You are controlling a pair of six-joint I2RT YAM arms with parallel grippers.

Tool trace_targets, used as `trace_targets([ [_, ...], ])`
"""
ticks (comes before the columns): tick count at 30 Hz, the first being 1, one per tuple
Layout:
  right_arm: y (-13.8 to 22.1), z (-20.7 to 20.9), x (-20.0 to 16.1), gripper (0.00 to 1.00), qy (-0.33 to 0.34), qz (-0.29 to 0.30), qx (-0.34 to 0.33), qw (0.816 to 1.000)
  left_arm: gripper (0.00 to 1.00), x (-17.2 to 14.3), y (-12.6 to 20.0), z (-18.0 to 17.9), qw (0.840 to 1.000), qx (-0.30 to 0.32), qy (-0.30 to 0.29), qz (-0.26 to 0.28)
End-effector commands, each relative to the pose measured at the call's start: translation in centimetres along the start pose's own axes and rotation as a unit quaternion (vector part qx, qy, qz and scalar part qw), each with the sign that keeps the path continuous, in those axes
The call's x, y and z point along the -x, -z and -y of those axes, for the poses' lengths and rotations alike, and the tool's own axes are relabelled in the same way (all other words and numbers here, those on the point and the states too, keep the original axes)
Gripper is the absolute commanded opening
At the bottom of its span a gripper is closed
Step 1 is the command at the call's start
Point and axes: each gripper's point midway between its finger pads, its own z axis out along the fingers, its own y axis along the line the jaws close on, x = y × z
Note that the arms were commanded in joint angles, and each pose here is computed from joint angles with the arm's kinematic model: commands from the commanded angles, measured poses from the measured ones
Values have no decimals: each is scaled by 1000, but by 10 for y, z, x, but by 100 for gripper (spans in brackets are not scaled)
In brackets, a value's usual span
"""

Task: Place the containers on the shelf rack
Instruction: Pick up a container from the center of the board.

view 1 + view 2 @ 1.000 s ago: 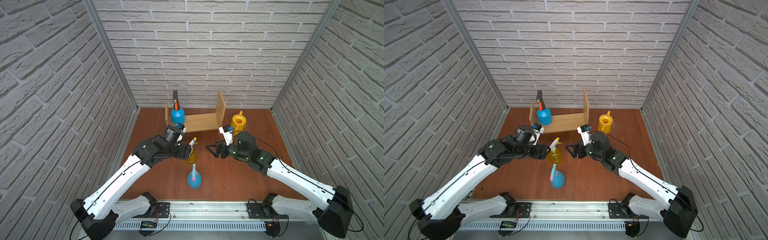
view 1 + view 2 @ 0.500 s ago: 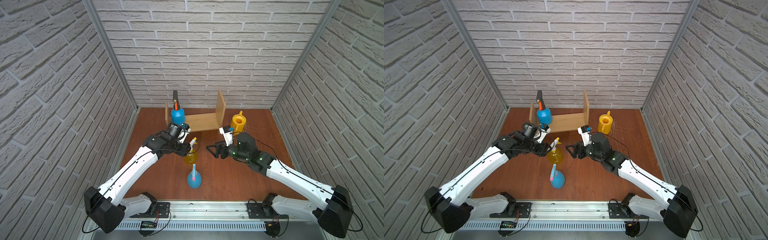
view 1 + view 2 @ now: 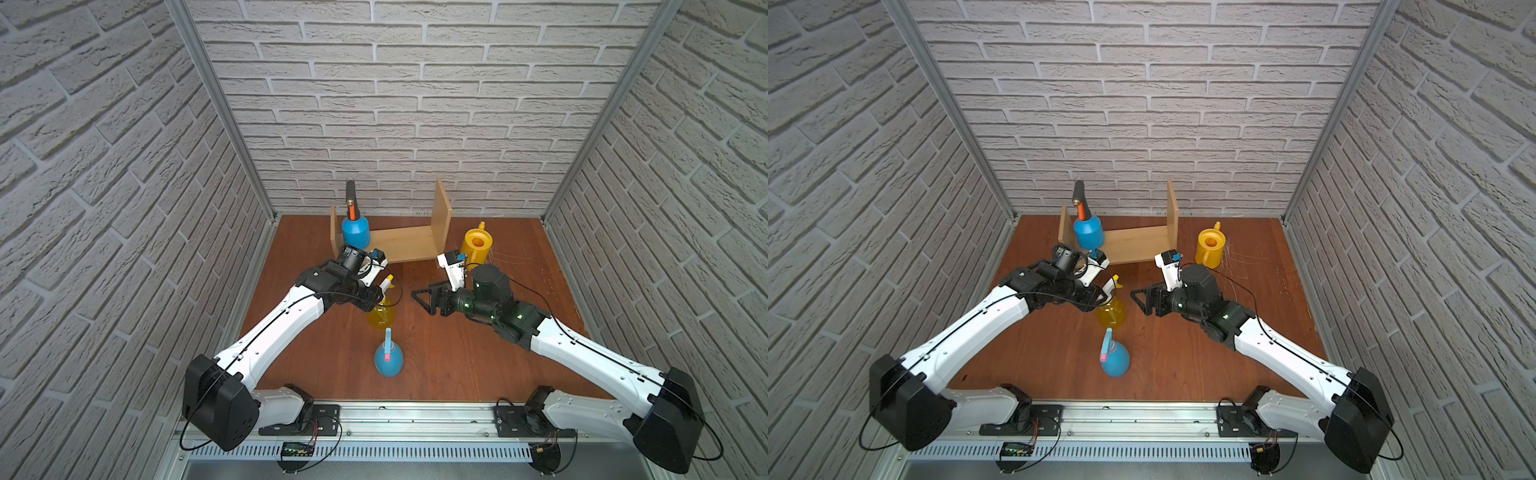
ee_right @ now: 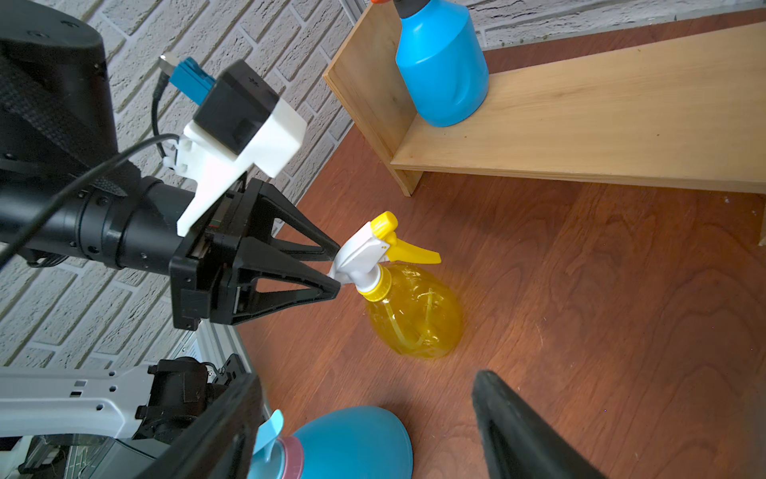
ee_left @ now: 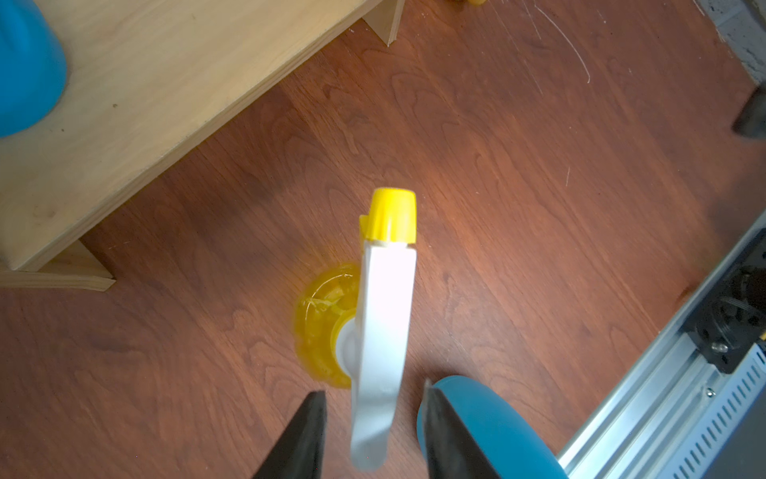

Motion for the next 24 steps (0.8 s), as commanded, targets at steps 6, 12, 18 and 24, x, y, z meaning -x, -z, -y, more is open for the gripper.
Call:
trace_targets([
  [6,3,-14,24,84,21,25,16,999,31,3,-13,2,999,-27,-19,13],
  [12,15,-9,25,85,23,46,1,999,29,-4,-22,2,999,-35,-23,-4],
  [18,22,-8,26,85,27,53,-6,998,11,0,-22,1,999,-34,-38,7],
  [24,40,-6,41,86,74,66,-33,994,0,25,-1,13,995,-53,-68,58],
])
